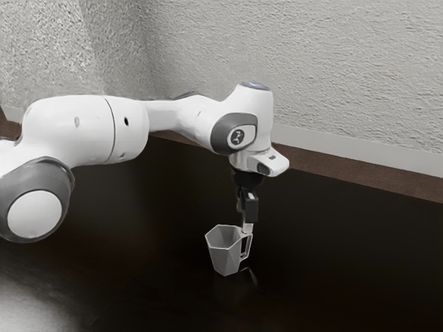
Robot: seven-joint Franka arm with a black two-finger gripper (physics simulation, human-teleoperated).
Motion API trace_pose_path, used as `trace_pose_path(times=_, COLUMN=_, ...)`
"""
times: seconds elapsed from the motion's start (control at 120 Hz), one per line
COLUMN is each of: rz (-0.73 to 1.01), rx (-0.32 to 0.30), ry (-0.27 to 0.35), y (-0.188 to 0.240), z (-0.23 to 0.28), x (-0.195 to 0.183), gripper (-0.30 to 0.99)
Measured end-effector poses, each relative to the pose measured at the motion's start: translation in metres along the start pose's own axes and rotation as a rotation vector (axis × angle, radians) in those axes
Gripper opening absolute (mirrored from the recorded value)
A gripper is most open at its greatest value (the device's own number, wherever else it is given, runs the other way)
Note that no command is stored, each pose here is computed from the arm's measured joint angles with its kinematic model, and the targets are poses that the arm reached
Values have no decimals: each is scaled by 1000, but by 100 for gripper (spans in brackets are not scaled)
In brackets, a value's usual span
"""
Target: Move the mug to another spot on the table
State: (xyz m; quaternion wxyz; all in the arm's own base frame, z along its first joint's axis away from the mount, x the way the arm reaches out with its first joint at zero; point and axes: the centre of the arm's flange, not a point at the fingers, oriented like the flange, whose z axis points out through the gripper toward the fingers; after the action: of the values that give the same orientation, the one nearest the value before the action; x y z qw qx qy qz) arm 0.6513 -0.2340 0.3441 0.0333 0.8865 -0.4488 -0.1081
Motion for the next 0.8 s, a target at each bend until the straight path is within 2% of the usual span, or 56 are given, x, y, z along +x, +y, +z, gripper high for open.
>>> trace_pose_path(times=0.275, rz=-58, rx=-22, ry=-27, y=-8, z=53, x=16, gripper=69)
trace_pose_path(times=0.608, rz=-104, rx=-5, ry=-24, y=-6, z=58, x=20, gripper=69)
trace_pose_path(times=0.8, rz=-108, rx=15, ry=-68, y=1, z=71, x=16, gripper=69)
